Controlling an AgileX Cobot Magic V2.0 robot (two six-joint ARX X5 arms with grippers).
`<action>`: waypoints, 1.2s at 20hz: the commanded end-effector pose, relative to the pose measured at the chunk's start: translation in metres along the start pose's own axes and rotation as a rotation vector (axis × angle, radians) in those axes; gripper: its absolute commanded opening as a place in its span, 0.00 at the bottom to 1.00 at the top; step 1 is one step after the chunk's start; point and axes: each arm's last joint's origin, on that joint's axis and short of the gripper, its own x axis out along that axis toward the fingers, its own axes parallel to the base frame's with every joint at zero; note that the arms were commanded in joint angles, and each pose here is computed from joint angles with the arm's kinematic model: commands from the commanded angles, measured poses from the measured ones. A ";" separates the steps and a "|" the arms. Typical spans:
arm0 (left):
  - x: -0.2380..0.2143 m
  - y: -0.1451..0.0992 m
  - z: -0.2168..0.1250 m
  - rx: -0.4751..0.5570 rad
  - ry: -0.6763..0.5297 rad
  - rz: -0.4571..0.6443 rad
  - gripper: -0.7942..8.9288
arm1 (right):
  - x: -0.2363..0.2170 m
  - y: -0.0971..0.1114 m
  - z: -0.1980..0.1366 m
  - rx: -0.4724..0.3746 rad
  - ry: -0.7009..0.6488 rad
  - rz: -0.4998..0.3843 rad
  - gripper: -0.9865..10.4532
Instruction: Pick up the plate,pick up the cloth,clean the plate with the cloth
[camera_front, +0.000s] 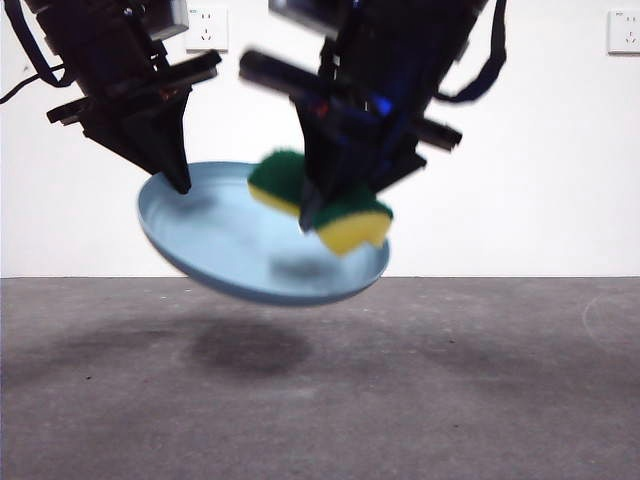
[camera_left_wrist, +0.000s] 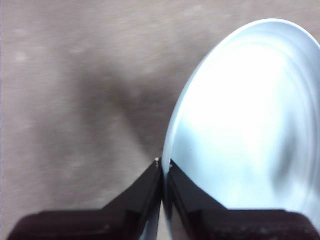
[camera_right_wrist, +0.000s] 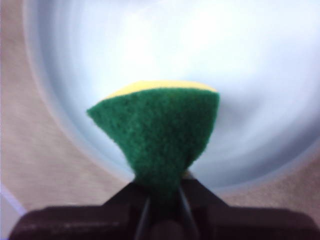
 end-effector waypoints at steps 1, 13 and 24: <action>0.023 0.005 -0.002 0.019 0.047 0.030 0.07 | -0.018 0.000 0.003 -0.004 -0.063 0.005 0.07; 0.102 0.031 -0.021 -0.022 0.193 0.137 0.07 | -0.071 -0.014 -0.003 0.025 -0.123 -0.187 0.07; 0.110 0.048 -0.031 -0.029 0.272 0.126 0.09 | -0.071 -0.024 -0.006 0.050 -0.091 -0.210 0.07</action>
